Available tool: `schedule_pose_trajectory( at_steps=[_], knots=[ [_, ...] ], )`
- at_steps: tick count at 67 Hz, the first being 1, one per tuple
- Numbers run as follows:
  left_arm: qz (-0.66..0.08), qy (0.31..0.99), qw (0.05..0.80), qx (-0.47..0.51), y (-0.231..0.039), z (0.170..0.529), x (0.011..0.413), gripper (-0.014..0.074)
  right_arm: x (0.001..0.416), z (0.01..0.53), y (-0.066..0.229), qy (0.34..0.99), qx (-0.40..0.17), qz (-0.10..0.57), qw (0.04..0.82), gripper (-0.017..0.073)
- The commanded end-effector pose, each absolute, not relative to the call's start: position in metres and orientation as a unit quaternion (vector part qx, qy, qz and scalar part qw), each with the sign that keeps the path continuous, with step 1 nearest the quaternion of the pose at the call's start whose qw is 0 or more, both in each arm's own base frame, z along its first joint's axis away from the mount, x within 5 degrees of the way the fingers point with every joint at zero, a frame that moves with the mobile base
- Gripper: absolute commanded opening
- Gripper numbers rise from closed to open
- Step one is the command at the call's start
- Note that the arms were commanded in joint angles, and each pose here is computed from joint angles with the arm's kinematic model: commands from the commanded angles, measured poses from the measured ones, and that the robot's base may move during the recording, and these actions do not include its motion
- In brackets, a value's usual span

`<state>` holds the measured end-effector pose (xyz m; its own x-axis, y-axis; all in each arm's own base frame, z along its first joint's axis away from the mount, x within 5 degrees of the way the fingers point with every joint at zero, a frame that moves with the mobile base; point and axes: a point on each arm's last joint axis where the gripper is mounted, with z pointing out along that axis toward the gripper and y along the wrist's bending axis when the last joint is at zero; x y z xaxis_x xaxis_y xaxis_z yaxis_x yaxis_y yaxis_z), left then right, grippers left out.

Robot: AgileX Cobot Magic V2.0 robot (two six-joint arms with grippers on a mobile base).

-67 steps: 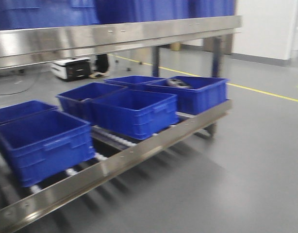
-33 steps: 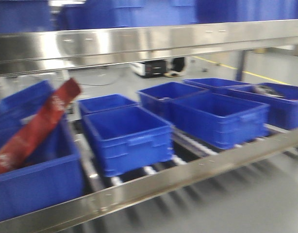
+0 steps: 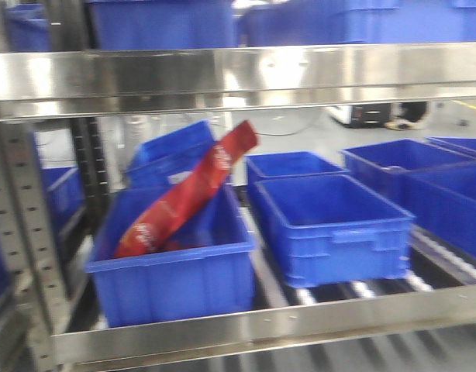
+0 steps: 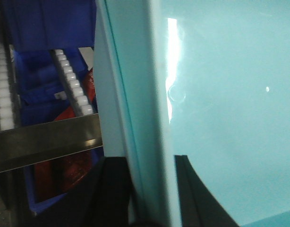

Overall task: Move two blue bins to right shelf middle
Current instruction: 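Turn the base toward the steel shelf of blue bins, then approach the shelf and raise the cyan bin above the middle shelf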

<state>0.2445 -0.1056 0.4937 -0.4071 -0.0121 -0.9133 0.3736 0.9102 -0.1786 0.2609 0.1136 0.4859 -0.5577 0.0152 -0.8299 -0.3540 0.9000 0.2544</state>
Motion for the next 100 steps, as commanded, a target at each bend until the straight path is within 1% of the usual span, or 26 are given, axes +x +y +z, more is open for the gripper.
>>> schedule_pose_trajectory(
  at_steps=[1, 100],
  knots=[
    [-0.199, 0.782, 0.582, 0.106, -0.1034, 0.5127, 0.2376, -0.0111, 0.2582, 0.5002, 0.1096, 0.835, -0.091, 0.206, 0.502, -0.0152],
    [-0.199, 0.782, 0.582, 0.106, -0.1034, 0.5127, 0.2376, -0.0111, 0.2582, 0.5002, 0.1096, 0.835, -0.091, 0.206, 0.502, -0.0152]
  ],
)
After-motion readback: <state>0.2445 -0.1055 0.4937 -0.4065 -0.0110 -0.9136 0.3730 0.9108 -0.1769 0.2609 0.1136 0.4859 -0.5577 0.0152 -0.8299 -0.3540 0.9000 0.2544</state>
